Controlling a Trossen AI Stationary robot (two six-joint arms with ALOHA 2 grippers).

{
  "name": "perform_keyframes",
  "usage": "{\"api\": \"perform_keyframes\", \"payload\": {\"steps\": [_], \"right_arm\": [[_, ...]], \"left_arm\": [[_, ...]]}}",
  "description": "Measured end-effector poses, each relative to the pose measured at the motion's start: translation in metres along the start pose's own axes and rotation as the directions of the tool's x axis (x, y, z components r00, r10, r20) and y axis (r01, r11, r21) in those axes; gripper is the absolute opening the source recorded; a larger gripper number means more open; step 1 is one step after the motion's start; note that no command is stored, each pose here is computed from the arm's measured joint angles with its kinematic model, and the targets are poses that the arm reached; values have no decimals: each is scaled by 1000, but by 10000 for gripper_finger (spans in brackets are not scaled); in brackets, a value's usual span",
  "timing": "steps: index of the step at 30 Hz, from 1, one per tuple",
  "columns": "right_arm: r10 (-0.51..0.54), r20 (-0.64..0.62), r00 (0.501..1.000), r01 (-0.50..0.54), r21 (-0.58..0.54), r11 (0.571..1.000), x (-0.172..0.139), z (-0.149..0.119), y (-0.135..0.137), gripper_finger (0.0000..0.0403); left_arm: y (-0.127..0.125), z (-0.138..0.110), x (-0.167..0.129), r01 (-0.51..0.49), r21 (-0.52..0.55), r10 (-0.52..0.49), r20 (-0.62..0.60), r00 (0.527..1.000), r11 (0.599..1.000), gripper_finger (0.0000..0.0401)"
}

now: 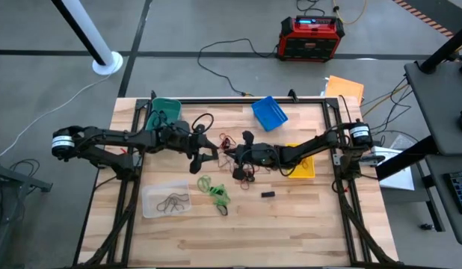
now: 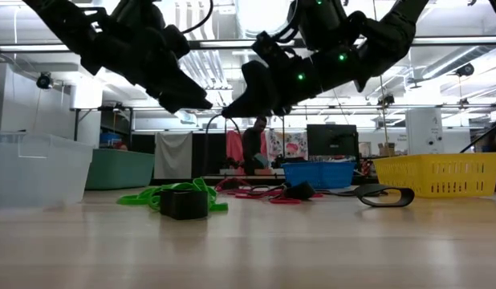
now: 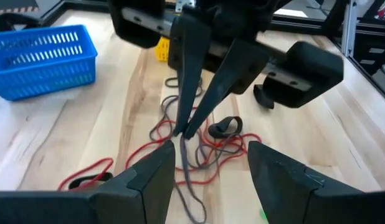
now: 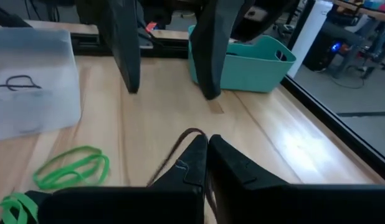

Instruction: Sort rubber bands into baskets

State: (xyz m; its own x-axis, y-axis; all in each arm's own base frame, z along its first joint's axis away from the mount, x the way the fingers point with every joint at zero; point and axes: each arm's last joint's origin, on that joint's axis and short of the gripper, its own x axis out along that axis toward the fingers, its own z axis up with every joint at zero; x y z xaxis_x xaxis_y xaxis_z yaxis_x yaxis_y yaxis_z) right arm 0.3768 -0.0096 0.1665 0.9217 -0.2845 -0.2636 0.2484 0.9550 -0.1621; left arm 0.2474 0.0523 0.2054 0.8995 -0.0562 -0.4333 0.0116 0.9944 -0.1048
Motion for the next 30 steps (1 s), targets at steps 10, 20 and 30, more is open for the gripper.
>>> {"api": "perform_keyframes", "payload": {"steps": [10, 20, 30], "right_arm": [[12, 10, 1000, -12, -1, 1000, 0, 3, 3, 9], [11, 11, 1000, -11, 0, 1000, 0, 3, 3, 9], [17, 11, 1000, -17, -2, 1000, 0, 3, 5, 9]], "left_arm": [[4, -12, 0, -148, -34, 148, -10, 989, 988, 186], [-1, -10, 4, -68, -34, 69, 37, 997, 997, 175], [2, -23, 31, -72, 3, 72, -38, 997, 997, 146]]}}
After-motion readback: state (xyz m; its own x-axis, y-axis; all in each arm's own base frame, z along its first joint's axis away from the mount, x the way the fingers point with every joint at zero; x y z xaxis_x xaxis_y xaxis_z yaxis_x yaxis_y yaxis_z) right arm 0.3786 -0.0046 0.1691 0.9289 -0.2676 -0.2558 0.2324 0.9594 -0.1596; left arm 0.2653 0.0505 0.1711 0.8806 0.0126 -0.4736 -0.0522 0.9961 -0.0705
